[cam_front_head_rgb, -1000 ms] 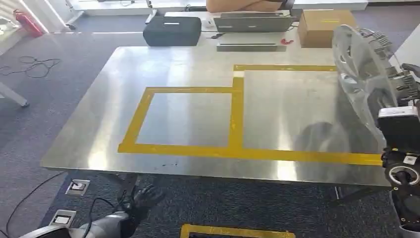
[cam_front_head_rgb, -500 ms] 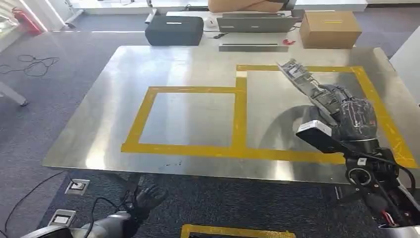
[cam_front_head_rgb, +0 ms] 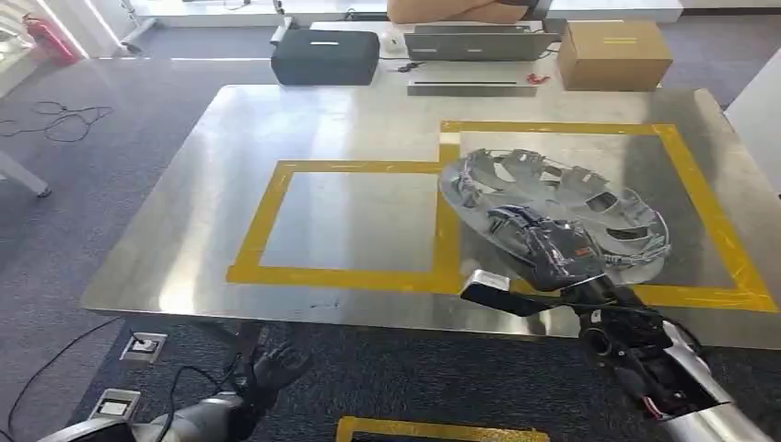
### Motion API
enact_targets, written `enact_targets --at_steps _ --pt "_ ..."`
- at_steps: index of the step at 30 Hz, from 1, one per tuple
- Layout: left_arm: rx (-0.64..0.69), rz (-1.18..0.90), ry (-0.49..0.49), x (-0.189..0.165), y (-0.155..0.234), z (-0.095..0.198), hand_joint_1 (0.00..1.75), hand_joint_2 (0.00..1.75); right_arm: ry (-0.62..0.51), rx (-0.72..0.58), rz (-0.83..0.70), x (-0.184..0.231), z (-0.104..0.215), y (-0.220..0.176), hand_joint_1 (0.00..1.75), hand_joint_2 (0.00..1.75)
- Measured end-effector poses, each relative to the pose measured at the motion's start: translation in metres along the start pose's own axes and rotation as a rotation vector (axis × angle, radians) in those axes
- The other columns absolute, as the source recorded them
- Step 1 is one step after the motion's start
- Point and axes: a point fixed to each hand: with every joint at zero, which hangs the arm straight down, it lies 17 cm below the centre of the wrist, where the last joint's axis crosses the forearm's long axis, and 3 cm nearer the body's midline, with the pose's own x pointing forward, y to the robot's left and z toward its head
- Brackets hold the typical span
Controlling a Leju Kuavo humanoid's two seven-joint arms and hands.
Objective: Take the parts from the cabinet and place them on the table.
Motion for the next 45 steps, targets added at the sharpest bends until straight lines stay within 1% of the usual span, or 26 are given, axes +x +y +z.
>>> enact_targets --at_steps 2,4,7,10,11,13,14,16,18,21,27,28,31,34,37,41,45 --pt "-0.011 -0.014 0.009 -0.001 -0.004 0.0 0.0 1.75 -0.016 0.032 0.075 0.007 -0.006 0.016 1.75 1.75" --pt "-0.026 -0.03 0.019 -0.003 -0.011 -0.001 0.0 1.75 -0.023 0.061 0.107 0.011 -0.012 0.03 1.75 1.75" --pt "-0.061 -0.047 0.031 -0.006 -0.027 -0.001 0.0 1.75 0.031 0.136 0.091 0.004 -0.021 0.048 1.75 1.75" --pt "-0.086 -0.061 0.039 -0.007 -0.041 -0.001 0.0 1.75 0.071 0.179 0.072 -0.006 -0.029 0.054 1.75 1.75" --pt "-0.09 -0.062 0.039 -0.007 -0.043 -0.001 0.0 1.75 0.077 0.187 0.074 -0.008 -0.03 0.055 0.0 0.0" --pt "-0.096 -0.062 0.039 -0.007 -0.047 -0.001 0.0 1.75 0.093 0.204 0.07 -0.012 -0.031 0.059 0.0 0.0" --pt "-0.101 -0.064 0.039 -0.007 -0.049 -0.001 0.0 1.75 0.118 0.206 0.047 -0.016 -0.03 0.061 0.0 0.0" --pt "-0.115 -0.073 0.037 -0.007 -0.053 -0.001 0.0 1.75 0.192 0.18 -0.045 -0.028 -0.029 0.058 0.0 0.0" --pt "-0.126 -0.084 0.036 -0.008 -0.056 0.0 0.0 1.75 0.233 0.149 -0.1 -0.039 -0.035 0.047 0.0 0.0" --pt "-0.133 -0.087 0.035 -0.008 -0.06 0.0 0.0 1.75 0.256 0.124 -0.1 -0.053 -0.044 0.029 0.0 0.0" --pt "-0.138 -0.087 0.035 -0.009 -0.062 0.0 0.0 1.75 0.283 0.119 -0.111 -0.059 -0.045 0.027 0.0 0.0" --pt "-0.138 -0.088 0.035 -0.009 -0.063 0.0 0.0 0.0 0.286 0.118 -0.113 -0.059 -0.045 0.027 0.0 0.0" --pt "-0.141 -0.093 0.035 -0.008 -0.064 0.0 0.0 0.0 0.298 0.115 -0.123 -0.061 -0.045 0.027 0.0 0.0" --pt "-0.139 -0.095 0.036 -0.008 -0.063 0.0 0.0 0.0 0.329 0.082 -0.145 -0.067 -0.046 0.022 0.0 0.0" --pt "-0.134 -0.099 0.035 -0.009 -0.062 0.0 0.0 0.0 0.408 0.017 -0.178 -0.084 -0.045 0.008 0.0 0.0" --pt "-0.131 -0.094 0.034 -0.008 -0.062 0.0 0.0 0.0 0.488 -0.031 -0.252 -0.101 -0.041 -0.001 0.0 0.0" --pt "-0.129 -0.089 0.034 -0.008 -0.061 -0.001 0.0 0.0 0.501 -0.087 -0.391 -0.107 -0.042 -0.01 0.0 0.0"
